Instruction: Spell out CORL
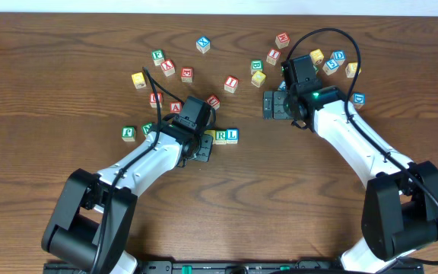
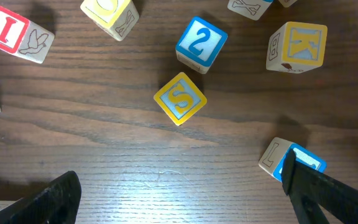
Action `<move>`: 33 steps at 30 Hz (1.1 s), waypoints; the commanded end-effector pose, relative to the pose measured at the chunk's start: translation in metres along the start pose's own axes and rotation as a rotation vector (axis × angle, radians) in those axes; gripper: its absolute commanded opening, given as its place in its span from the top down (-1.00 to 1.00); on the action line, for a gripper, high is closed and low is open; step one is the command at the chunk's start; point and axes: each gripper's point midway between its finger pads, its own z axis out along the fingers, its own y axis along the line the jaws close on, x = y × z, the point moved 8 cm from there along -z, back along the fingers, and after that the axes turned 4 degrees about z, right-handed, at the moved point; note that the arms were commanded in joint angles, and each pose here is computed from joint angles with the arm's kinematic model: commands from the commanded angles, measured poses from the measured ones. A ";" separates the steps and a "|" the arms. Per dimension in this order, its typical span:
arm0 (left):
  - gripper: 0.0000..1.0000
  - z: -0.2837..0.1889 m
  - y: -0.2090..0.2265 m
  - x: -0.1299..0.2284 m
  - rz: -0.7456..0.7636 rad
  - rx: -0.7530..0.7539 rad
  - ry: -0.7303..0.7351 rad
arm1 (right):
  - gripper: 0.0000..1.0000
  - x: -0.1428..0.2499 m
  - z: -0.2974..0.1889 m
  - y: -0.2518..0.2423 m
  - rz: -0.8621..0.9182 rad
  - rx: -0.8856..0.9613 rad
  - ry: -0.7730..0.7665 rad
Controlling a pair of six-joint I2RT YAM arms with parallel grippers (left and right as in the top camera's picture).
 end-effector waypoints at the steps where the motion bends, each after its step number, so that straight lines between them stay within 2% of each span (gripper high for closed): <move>1: 0.85 0.005 0.001 0.004 0.019 -0.015 0.018 | -0.99 -0.003 -0.006 -0.003 -0.004 0.000 -0.015; 33: 0.85 0.005 0.001 0.000 0.019 -0.011 -0.008 | -0.98 -0.002 -0.006 -0.002 -0.006 -0.001 -0.011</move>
